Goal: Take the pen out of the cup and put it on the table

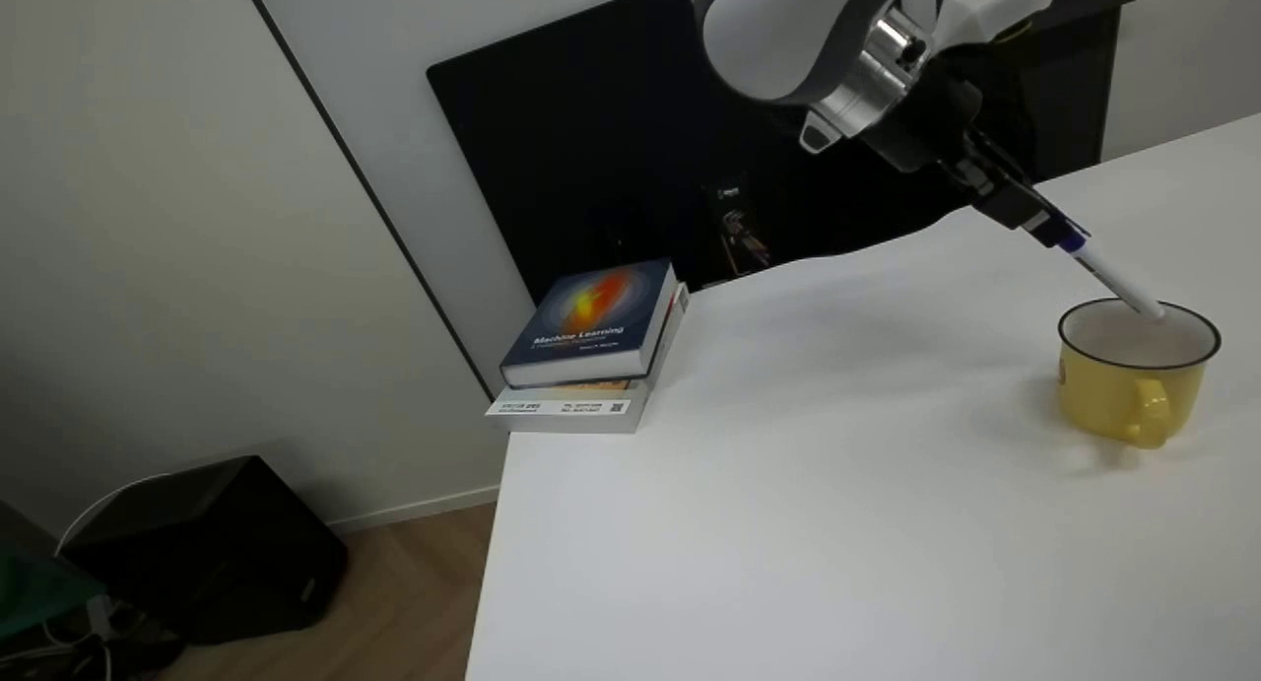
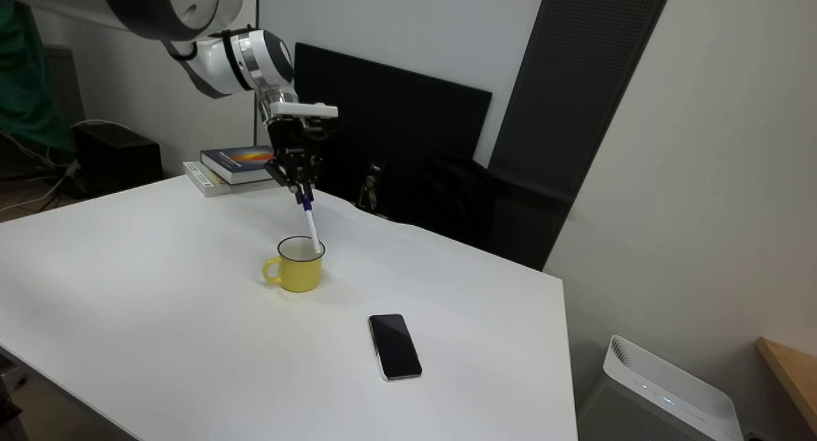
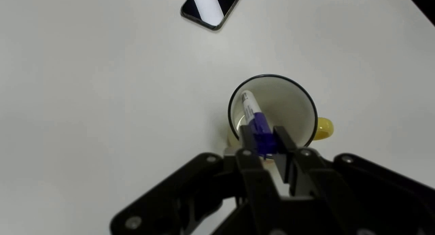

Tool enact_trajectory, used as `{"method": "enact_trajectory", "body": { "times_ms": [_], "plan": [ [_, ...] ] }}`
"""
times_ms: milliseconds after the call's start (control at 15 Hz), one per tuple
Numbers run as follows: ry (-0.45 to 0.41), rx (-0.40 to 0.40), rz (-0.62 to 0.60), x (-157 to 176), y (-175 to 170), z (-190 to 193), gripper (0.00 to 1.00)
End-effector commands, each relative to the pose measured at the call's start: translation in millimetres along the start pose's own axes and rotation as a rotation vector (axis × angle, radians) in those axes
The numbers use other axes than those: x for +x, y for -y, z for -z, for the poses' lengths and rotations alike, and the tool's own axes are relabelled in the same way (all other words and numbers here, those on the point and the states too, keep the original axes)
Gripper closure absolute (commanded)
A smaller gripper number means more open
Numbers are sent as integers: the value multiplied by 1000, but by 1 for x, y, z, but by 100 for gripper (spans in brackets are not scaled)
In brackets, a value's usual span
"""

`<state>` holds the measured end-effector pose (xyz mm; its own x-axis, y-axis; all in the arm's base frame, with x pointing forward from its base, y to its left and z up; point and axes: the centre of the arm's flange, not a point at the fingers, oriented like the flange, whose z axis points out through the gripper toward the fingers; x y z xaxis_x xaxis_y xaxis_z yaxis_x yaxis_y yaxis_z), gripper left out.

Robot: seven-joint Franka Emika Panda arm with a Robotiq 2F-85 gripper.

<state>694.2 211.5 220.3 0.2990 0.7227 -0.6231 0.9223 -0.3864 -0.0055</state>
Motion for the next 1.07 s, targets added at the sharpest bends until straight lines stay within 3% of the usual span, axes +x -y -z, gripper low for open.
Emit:
{"method": "enact_trajectory", "body": {
  "times_ms": [0,600,1000],
  "plan": [
    [-53,24,-39,-39,-8,31,95],
    [-198,56,-118,-112,1,50,95],
    [-232,-67,-337,-129,40,45,95]
  ]
}}
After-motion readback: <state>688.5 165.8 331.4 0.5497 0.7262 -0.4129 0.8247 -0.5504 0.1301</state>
